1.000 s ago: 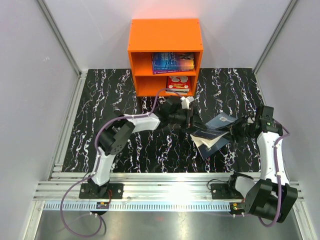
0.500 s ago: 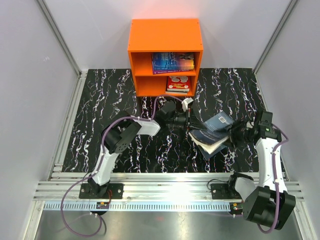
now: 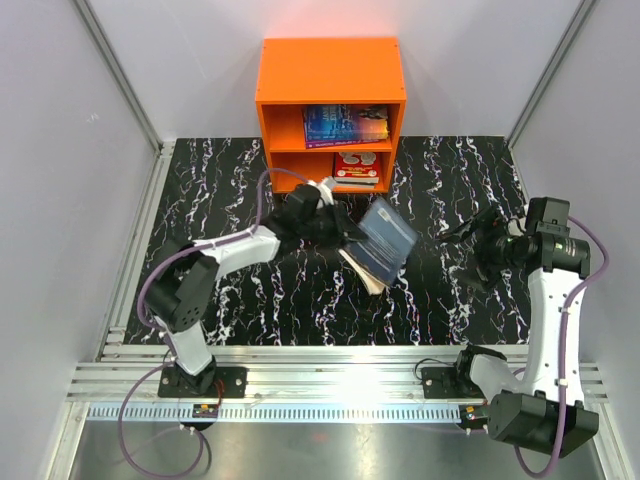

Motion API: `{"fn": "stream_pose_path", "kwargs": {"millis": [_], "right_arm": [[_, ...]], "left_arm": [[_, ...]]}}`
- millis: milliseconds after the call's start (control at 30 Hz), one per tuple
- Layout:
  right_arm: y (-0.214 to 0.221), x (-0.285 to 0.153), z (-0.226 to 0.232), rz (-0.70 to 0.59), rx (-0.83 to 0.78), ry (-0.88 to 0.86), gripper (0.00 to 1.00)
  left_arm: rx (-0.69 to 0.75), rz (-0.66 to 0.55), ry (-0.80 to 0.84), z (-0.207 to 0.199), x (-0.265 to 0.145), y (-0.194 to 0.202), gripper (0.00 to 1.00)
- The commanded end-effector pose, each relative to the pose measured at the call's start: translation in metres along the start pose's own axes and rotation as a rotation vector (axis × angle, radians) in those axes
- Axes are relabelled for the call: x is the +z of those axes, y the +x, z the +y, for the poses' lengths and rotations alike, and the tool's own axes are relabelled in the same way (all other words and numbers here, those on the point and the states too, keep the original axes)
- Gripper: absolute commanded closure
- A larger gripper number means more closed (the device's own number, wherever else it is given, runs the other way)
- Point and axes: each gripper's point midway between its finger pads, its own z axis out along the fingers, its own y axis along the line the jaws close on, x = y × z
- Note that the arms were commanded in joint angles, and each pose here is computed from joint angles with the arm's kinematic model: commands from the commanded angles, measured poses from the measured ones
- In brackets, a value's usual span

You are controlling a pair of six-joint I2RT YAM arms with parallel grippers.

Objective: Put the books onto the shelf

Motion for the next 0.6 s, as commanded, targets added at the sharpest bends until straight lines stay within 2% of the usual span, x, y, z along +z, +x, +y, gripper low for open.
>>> {"fn": "stream_pose_path", "kwargs": {"millis": [0, 267, 367, 400, 433, 500, 567], "right_arm": [[0.017, -0.016, -0.004, 0.017, -0.011, 0.025, 0.0], [0.036, -0.015, -0.024, 0.07, -0.019, 0.069, 0.0], [0.042, -0.012, -0.033, 0.087, -0.017, 0.081, 0.0], [0.045, -0.01, -0.037, 0.1, -0.009, 0.091, 0.0], [0.045, -0.008, -0.039, 0.104, -0.01, 0.094, 0.0], [0.046, -0.005, -0.045, 0.112, -0.01, 0.109, 0.0], [0.046, -0.003, -0.047, 0.119, -0.009, 0.113, 0.0]], "left_arm": [[0.083, -0.252, -0.107, 0.016, -0.022, -0.073, 1.0], [-0.021, -0.425, 0.088, 0.015, -0.022, -0.153, 1.0], [-0.008, -0.403, 0.235, -0.001, -0.011, -0.171, 1.0], [0.054, -0.382, 0.343, -0.03, -0.013, -0.178, 1.0], [0.026, -0.351, 0.375, -0.024, -0.003, -0.177, 1.0], [0.071, -0.337, 0.484, -0.043, -0.006, -0.181, 1.0], [0.027, -0.343, 0.525, -0.04, -0.003, -0.187, 1.0]]}}
